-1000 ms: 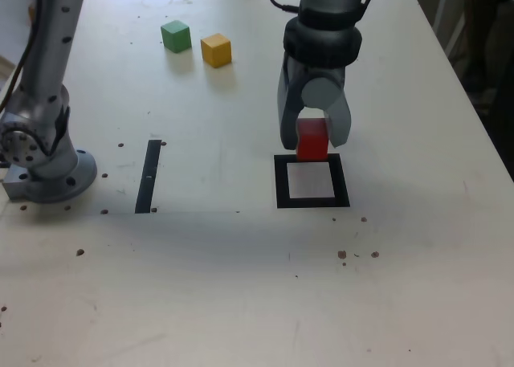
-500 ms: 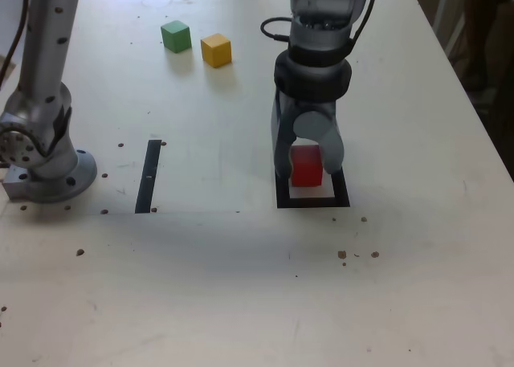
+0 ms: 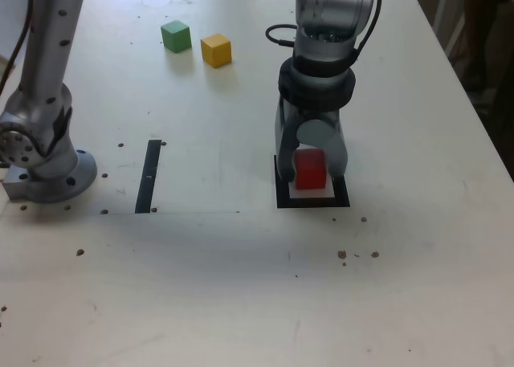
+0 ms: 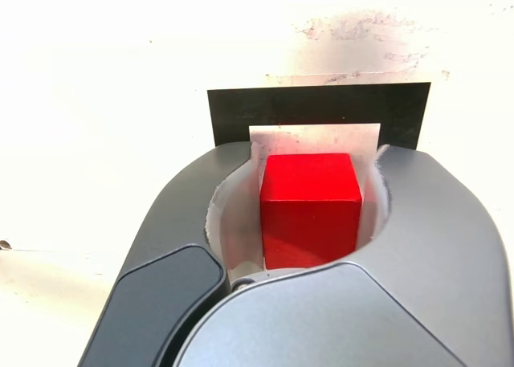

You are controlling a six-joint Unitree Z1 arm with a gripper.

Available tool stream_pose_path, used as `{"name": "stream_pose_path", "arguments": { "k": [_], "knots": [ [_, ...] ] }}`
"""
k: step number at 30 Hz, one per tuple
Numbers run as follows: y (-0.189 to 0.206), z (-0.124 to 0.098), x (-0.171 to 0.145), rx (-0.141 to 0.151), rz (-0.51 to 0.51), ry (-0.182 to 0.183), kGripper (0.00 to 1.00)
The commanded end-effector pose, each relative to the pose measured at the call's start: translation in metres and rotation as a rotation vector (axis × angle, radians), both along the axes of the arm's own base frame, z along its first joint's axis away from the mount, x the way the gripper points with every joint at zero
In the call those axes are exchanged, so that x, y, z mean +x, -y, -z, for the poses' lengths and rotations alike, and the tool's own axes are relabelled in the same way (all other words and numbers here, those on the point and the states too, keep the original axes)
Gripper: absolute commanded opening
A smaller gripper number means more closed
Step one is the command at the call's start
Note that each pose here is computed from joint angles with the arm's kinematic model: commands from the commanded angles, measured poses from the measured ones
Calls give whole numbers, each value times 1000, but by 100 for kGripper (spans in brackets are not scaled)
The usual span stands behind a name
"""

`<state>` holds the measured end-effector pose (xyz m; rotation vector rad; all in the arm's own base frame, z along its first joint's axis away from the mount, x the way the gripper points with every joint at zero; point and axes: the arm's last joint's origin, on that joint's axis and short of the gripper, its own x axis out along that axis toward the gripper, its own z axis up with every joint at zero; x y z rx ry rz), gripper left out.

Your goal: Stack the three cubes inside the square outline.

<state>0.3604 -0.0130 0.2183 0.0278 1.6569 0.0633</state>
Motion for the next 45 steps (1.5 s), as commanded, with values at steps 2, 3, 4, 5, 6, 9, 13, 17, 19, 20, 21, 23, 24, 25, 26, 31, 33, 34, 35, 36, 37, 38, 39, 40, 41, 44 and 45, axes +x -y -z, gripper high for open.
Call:
{"name": "stream_pose_path", "arguments": {
  "k": [2, 3, 4, 5, 6, 9, 13, 17, 19, 20, 21, 23, 24, 25, 26, 31, 33, 34, 35, 36, 37, 38, 39, 40, 41, 44, 45],
  "knots": [
    [0, 1, 0, 1, 0, -3, 96],
    [0, 0, 0, 2, 0, -1, 98],
    [0, -2, -1, 4, 0, 2, 99],
    [0, -5, -1, 7, 1, 5, 99],
    [0, -7, -2, 10, 1, 8, 99],
    [-2, -18, -7, 26, 2, 13, 99],
    [-10, -29, -10, 28, 3, 4, 99],
    [-37, -34, -17, -3, -17, -14, 99],
    [-54, -38, -23, -8, -39, -15, 99],
    [-63, -41, -26, -4, -52, -14, 99],
    [-72, -43, -29, 3, -67, -12, 99],
    [-90, -48, -34, 22, -96, -8, 100],
    [-99, -50, -37, 32, -112, -7, 100],
    [-108, -51, -40, 41, -129, -7, 100],
    [-117, -52, -42, 50, -145, -8, 100],
    [-166, -51, -59, 70, -226, -21, 100],
    [-183, -51, -66, 76, -257, -26, 100],
    [-191, -51, -70, 79, -273, -28, 100],
    [-199, -52, -74, 82, -289, -29, 100],
    [-207, -53, -79, 85, -305, -31, 100],
    [-216, -54, -83, 88, -322, -31, 100],
    [-224, -55, -88, 89, -338, -31, 99],
    [-231, -56, -93, 90, -354, -33, 99],
    [-239, -56, -98, 89, -370, -37, 99],
    [-247, -57, -102, 86, -386, -43, 99],
    [-266, -56, -114, 69, -430, -71, 97],
    [-273, -54, -118, 59, -448, -85, 96]
  ]
}}
